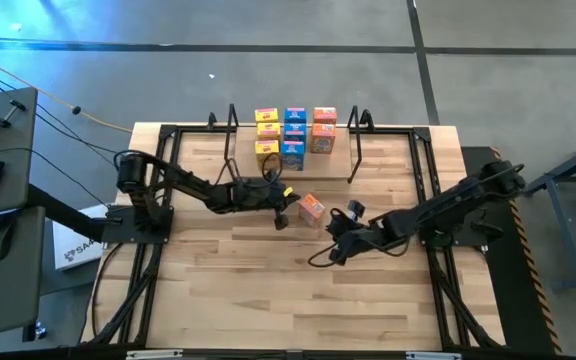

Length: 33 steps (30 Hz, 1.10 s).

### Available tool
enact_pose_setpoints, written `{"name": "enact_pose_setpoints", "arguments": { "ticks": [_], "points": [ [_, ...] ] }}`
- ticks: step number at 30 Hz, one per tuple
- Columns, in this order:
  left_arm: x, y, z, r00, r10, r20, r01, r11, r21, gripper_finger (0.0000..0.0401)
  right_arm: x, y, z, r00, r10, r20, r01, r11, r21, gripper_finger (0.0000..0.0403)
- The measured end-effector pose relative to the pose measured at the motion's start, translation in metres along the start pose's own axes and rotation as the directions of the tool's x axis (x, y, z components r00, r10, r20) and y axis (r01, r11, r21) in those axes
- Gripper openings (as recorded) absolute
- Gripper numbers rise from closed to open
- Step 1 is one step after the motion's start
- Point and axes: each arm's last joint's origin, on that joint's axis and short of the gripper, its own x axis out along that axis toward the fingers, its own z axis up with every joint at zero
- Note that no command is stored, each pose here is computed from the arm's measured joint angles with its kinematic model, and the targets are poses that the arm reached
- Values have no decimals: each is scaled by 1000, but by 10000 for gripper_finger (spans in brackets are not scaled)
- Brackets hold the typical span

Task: Stack cereal on shelf
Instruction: Put the orange cereal box on the shelf aligned with the other orange cereal boxes

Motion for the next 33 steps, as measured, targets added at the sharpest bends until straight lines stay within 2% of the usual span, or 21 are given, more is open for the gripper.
{"name": "enact_pose_setpoints", "arguments": {
  "ticks": [4, 9, 13, 25, 30, 33],
  "points": [
    [4, -5, 0, 1000, -16, -4, 16, 1000, 7, 0, 12, -3, 2, 1000, -23, 6, 23, 999, 22, 30],
    [4, -7, 1, 1000, -24, 1, 24, 999, 26, 0, 20, -12, 7, 997, -72, 25, 71, 997, 28, 18],
    [4, -7, 1, 998, -61, 3, 61, 998, 3, 0, 23, -16, 11, 997, -74, 37, 74, 997, 13, 7],
    [4, -10, 1, 997, -78, 1, 78, 997, -21, 1, 30, -30, 16, 996, -90, 20, 89, 995, 35, 2],
    [4, -10, 1, 996, -93, 0, 93, 995, -26, 1, 31, -33, 17, 999, -43, -6, 43, 999, 33, 7],
    [3, -10, 1, 992, -129, -2, 128, 991, -27, 1, 31, -33, 16, 999, -29, -25, 30, 999, 29, 24]
  ]
}}
